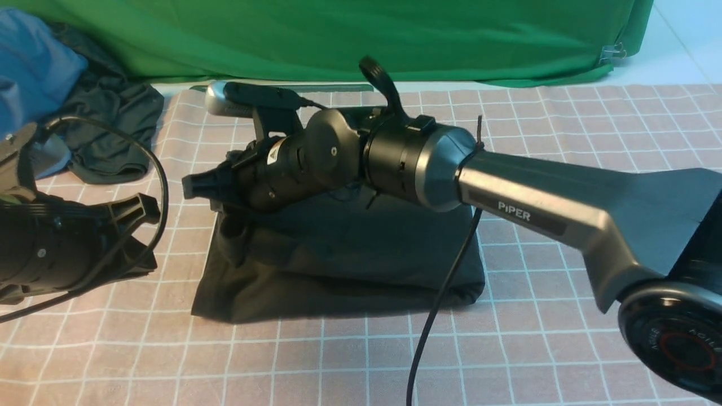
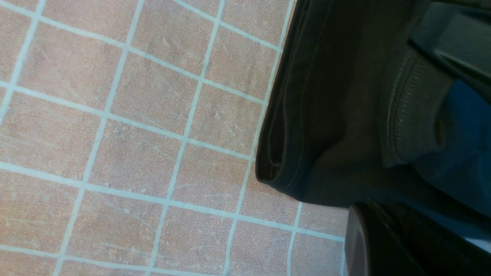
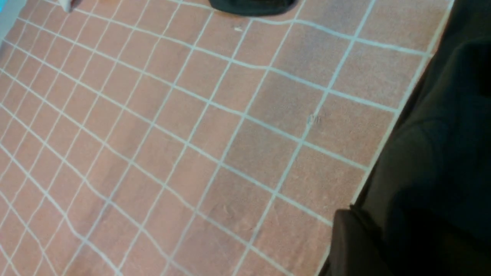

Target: Fold a long-sleeved shirt over a pink coffee tablecloth.

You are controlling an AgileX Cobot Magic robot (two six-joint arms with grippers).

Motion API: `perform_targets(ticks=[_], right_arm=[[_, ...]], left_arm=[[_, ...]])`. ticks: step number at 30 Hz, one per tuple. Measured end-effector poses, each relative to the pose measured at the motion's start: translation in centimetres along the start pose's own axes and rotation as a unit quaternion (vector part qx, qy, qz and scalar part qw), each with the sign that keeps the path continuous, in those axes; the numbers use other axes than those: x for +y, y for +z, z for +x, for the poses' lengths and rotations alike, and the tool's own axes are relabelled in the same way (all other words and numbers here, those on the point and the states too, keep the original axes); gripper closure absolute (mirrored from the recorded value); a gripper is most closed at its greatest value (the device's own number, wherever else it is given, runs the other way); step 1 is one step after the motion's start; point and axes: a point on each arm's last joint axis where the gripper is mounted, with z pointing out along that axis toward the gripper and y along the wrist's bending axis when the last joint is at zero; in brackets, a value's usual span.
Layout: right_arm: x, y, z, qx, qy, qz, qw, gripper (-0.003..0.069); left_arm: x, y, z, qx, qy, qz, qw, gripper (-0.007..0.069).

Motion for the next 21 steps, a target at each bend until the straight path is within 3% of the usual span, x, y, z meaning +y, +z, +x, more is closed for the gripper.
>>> perform_targets(ticks=[3,5,8,10,11,12,13,15,21], right_arm=[[0.0,-0.2,-0.1,0.014,-0.017,0.001,1.000,0.0230],[0.0,-0.9,-0.5,0.032,-0.046,0.001,0.998,0.0188],[-0.2,-2.9,-1.9,0.060,-0.077,0.006,0.995,0.0193],[-0.5,-5.6,-3.8,0.068,-0.106,0.020,0.992,0.0260],[-1.0,-8.0,-5.3,0.071,-0.133,0.037,0.988,0.0343],[-0.9,-8.3,-5.4,0.072,-0.136,0.039,0.987,0.0343],[-1.6,-10.6,-6.8,0.073,-0.158,0.060,0.983,0.0463],[-2.8,-15.1,-8.7,0.081,-0.181,0.105,0.975,0.0583],[-7.1,-22.2,-10.1,0.113,-0.164,0.174,0.965,0.0622]], left_arm=[[0.0,0.0,0.0,0.000,0.000,0.000,1.000,0.0592],[0.0,0.0,0.0,0.000,0.000,0.000,1.000,0.0592],[-0.1,0.0,0.0,0.000,-0.005,0.005,1.000,0.0592],[-0.3,0.0,0.0,0.000,-0.011,0.016,1.000,0.0592],[-0.5,0.0,0.0,-0.002,-0.010,0.029,1.000,0.0592],[-0.5,0.0,0.0,-0.002,-0.008,0.029,1.000,0.0592],[-0.9,-0.1,-0.1,-0.003,-0.008,0.047,0.999,0.0592],[-1.8,-0.1,-0.5,-0.004,0.002,0.071,0.997,0.0592],[-6.3,1.8,-2.0,0.016,0.056,0.106,0.993,0.0592]])
